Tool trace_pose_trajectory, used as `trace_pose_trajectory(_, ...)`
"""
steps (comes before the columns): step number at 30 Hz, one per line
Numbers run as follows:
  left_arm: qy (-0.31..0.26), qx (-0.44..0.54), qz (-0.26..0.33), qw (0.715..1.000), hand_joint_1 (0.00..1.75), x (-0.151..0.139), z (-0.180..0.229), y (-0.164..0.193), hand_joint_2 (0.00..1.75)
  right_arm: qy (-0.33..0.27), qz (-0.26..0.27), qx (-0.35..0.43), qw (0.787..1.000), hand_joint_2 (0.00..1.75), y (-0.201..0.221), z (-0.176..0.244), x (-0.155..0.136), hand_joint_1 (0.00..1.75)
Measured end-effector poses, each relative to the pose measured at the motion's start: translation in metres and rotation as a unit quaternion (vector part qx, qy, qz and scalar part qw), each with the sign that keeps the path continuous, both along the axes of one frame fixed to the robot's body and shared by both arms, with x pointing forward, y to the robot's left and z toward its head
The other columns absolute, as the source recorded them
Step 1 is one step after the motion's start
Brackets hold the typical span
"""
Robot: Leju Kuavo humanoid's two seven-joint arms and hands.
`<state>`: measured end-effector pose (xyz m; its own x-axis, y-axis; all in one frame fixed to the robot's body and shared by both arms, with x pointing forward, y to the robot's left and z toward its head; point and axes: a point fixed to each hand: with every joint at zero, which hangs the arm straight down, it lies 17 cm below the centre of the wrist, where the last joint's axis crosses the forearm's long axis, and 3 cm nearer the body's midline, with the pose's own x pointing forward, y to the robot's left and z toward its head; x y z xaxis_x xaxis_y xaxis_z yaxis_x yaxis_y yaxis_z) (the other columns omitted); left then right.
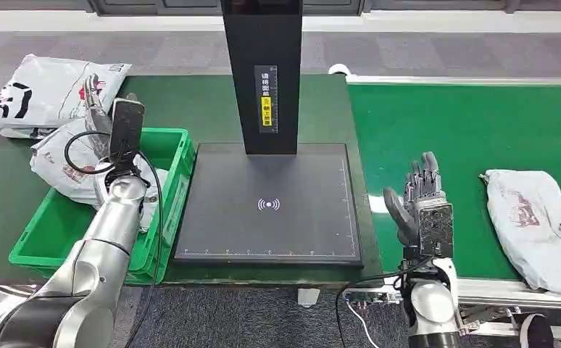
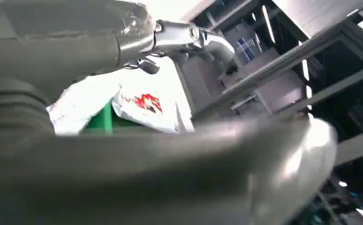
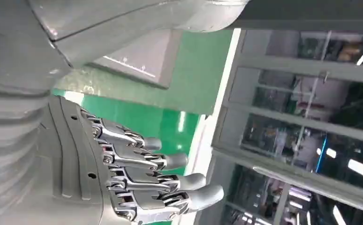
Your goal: Moved the parcel from conveyor to table for the left to box.
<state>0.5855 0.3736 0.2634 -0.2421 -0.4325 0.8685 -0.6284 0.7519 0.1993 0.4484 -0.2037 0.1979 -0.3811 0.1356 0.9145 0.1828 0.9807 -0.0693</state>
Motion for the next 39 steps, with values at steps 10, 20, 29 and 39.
trace_pose_trajectory(10, -0.001, -0.111, -0.433, 0.895, 0.0, -0.037, -0.041, -0.271, 0.0, 0.043, -0.124, -0.082, 0.988, 1.75, -0.08, -0.045, 0.019, 0.0)
trace_pose_trajectory(20, 0.036, -0.108, -0.488, 0.865, 0.0, -0.053, -0.055, -0.318, 1.75, 0.086, -0.181, -0.15, 0.968, 1.75, -0.11, -0.073, 0.018, 0.0)
trace_pose_trajectory(29, 0.077, -0.113, -0.481, 0.866, 0.0, -0.062, -0.093, -0.329, 1.75, 0.189, -0.247, -0.341, 0.887, 1.75, -0.156, -0.133, 0.019, 0.0)
trace_pose_trajectory(39, 0.109, -0.11, -0.454, 0.877, 0.0, -0.059, -0.112, -0.321, 1.75, 0.309, -0.296, -0.403, 0.809, 1.75, -0.224, -0.183, 0.003, 0.0)
